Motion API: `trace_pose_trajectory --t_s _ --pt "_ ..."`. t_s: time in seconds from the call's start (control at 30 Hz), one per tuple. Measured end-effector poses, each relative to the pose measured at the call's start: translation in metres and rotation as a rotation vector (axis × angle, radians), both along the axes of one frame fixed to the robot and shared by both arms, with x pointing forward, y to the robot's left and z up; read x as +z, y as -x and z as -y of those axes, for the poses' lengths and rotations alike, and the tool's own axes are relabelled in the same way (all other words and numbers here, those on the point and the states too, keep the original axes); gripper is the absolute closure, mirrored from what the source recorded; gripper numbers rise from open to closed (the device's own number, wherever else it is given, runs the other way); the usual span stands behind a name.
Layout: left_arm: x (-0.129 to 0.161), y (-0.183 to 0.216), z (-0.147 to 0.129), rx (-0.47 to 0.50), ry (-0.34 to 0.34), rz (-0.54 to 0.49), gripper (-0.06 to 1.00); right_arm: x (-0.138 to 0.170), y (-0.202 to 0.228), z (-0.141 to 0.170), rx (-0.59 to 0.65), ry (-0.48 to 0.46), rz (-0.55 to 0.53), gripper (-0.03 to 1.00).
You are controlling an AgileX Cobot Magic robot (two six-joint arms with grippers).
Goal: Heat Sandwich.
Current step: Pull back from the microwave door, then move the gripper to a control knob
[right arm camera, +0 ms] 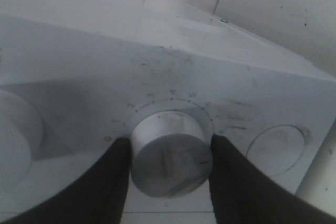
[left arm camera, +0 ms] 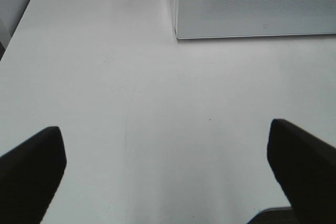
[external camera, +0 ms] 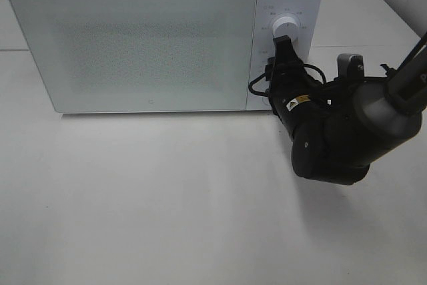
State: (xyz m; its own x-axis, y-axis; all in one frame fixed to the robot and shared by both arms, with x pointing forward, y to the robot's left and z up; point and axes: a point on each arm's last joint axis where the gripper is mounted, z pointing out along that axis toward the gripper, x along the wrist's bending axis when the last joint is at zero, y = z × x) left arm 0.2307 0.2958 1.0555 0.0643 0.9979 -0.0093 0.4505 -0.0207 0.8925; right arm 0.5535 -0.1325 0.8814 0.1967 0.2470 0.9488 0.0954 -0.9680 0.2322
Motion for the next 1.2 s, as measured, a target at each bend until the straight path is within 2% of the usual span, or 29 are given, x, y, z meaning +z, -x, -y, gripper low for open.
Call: trace_pose_trajectory --t_s 0.03,0.07,0.13,0.17,0.2,0.3,0.47,0.5,0.7,1.2 --pt "0.0000 0.0000 0.0000 0.000 0.000 0.000 -0.05 0.0000 0.0000 0.0000 0.000 0.000 0.000 0.53" --pt "0.0000 0.0000 0.0000 0.000 0.000 0.000 -0.05 0.0000 0.0000 0.0001 -0.018 -0.077 -0.004 0.53" --pt "0.0000 0.0000 0.0000 0.000 0.000 0.000 -0.05 0.0001 0.0000 0.0002 -0.037 -0.158 -0.006 0.53" --pt "0.0000 0.0000 0.0000 0.000 0.000 0.000 -0.05 0.0001 0.0000 0.0002 -0.037 -0.158 -0.006 0.53" --pt "0.0000 0.0000 0.0000 0.000 0.000 0.000 -0.05 0.0001 0.0000 0.0003 -0.055 -0.231 -0.009 0.53" --pt "0.0000 0.0000 0.0000 0.000 0.000 0.000 -0.05 -0.0005 -0.0001 0.0007 -0.085 -0.352 -0.014 0.53" --pt "0.0000 0.0000 0.0000 0.000 0.000 0.000 -0.05 -0.0003 -0.0001 0.0008 -0.100 -0.421 -0.015 0.53" --pt "0.0000 0.0000 0.0000 0.000 0.000 0.000 -0.05 -0.0003 -0.0001 0.0008 -0.109 -0.459 -0.017 0.53" --pt "0.0000 0.0000 0.0000 0.000 0.000 0.000 -0.05 -0.0004 -0.0001 0.0009 -0.119 -0.498 -0.018 0.53" --pt "0.0000 0.0000 0.0000 0.000 0.000 0.000 -0.05 -0.0002 -0.0001 0.0002 -0.107 -0.480 -0.018 0.53"
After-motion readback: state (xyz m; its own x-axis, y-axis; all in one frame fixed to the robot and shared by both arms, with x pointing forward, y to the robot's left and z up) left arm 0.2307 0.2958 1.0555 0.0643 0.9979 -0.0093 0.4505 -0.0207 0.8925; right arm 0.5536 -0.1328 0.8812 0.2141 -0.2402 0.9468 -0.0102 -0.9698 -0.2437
